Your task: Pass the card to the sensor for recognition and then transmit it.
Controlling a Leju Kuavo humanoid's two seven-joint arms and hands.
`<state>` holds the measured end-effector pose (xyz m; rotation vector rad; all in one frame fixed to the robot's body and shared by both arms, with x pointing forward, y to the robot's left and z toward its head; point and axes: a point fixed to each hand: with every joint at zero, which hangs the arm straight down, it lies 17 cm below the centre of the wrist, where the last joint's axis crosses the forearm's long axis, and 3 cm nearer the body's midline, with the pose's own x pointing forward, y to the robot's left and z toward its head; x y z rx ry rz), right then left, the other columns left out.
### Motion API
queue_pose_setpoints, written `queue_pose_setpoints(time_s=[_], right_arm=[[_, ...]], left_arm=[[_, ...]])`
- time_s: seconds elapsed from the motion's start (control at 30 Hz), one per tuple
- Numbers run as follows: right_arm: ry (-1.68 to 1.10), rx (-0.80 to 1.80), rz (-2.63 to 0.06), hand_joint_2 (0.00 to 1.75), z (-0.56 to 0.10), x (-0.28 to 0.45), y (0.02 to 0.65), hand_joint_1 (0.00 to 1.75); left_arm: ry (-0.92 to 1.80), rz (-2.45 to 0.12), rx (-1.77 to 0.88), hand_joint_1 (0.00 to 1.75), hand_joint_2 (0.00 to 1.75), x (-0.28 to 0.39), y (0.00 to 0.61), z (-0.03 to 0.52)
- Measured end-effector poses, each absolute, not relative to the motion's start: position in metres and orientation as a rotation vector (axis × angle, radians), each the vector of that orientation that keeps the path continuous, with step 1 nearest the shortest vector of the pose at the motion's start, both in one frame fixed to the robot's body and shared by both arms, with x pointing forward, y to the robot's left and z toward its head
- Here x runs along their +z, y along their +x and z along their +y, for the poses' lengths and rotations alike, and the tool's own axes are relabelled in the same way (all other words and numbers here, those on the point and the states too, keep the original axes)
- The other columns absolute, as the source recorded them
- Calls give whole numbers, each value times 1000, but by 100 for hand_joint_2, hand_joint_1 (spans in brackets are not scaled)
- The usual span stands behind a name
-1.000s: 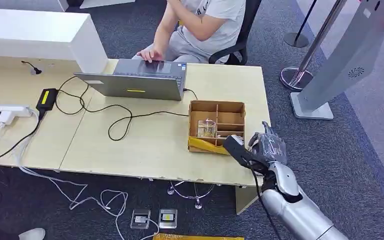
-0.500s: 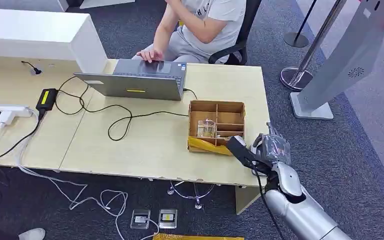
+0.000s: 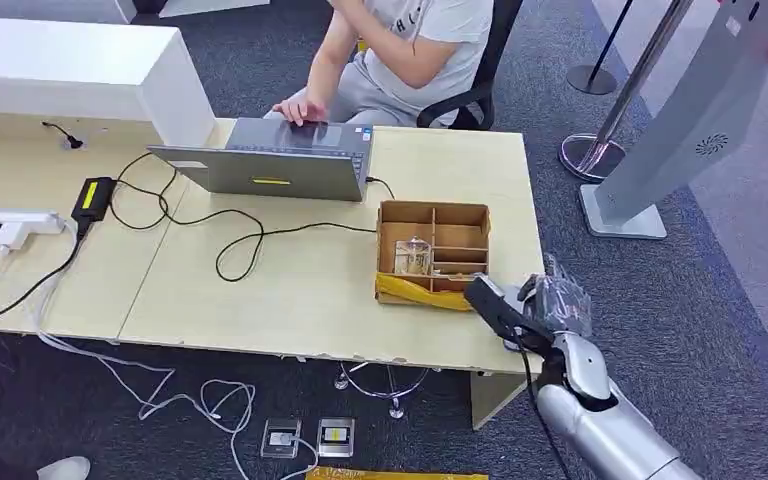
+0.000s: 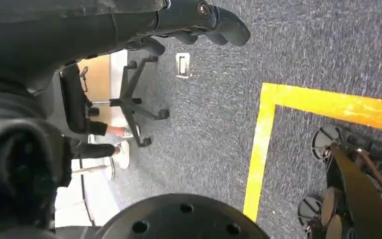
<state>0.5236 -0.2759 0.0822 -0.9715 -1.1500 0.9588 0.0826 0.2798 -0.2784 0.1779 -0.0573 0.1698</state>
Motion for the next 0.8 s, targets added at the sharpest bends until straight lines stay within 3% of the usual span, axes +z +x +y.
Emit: queue_pose_setpoints(time_s=[0.5, 0.8], right_arm=[[-979, 937, -1116, 175, -290, 75, 523, 175], [-849, 804, -1156, 175, -298, 64, 521, 175]], left_arm=[[173, -55, 176, 0, 0, -278, 82, 278], [186, -69, 215, 0, 0, -278, 85, 282]])
